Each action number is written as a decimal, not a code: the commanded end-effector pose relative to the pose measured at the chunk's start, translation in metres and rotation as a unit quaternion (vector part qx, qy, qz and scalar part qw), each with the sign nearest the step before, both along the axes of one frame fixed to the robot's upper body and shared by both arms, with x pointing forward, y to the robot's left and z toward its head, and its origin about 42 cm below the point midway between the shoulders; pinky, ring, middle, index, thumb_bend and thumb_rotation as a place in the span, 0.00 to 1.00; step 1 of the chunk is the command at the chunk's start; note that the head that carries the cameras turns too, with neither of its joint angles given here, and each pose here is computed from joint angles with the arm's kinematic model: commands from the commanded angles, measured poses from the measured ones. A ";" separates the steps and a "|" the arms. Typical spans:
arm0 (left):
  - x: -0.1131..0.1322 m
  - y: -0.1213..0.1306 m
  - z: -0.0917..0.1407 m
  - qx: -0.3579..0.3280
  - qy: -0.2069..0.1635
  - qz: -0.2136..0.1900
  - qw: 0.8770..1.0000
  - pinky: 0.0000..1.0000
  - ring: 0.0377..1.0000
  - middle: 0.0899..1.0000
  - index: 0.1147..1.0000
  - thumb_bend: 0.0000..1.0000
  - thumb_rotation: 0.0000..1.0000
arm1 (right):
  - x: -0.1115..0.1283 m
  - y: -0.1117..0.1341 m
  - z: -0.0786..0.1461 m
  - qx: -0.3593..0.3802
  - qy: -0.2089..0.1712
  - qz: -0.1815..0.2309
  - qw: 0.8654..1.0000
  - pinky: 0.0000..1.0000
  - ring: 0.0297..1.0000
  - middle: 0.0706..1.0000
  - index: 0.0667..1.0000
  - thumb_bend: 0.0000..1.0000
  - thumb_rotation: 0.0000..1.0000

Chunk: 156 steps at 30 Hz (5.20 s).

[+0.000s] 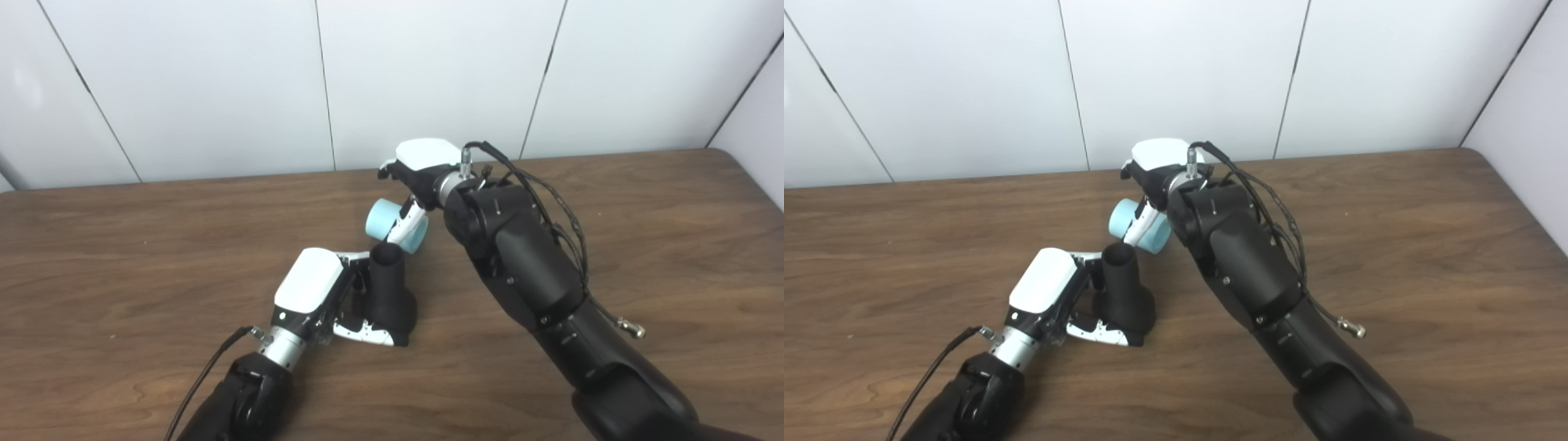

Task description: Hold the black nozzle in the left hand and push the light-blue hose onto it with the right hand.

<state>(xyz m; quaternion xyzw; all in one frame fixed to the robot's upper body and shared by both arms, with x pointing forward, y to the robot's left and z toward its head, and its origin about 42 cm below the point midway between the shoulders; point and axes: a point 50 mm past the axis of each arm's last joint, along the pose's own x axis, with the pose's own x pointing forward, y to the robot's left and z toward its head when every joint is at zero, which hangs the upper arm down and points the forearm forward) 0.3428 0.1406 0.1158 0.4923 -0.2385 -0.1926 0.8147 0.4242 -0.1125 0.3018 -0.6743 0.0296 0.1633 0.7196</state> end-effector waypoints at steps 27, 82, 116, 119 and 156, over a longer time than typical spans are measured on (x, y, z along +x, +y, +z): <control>-0.063 -0.004 -0.076 0.042 0.134 -0.002 0.990 0.34 0.41 0.38 0.44 0.47 0.00 | 0.020 0.003 -0.006 0.025 -0.075 -0.012 0.997 0.60 0.79 0.81 0.79 0.80 0.21; -0.061 -0.010 -0.071 0.040 0.132 -0.005 0.990 0.34 0.41 0.38 0.44 0.47 0.00 | 0.019 -0.007 -0.049 0.080 -0.144 0.033 0.986 0.28 0.40 0.53 0.46 0.49 0.00; -0.061 -0.006 -0.077 0.047 0.135 -0.009 0.990 0.34 0.41 0.38 0.44 0.47 0.00 | -0.037 -0.064 -0.013 0.482 -0.276 -0.095 0.826 0.28 0.37 0.49 0.50 0.49 0.00; -0.060 -0.006 -0.078 0.049 0.135 -0.010 0.990 0.33 0.41 0.39 0.44 0.47 0.00 | -0.047 -0.069 -0.014 0.538 -0.255 -0.125 0.794 0.27 0.38 0.49 0.51 0.49 0.00; -0.055 -0.009 -0.082 0.047 0.133 -0.009 0.990 0.34 0.42 0.39 0.44 0.47 0.00 | -0.132 -0.072 -0.042 0.747 -0.105 -0.080 0.651 0.29 0.39 0.48 0.52 0.49 0.00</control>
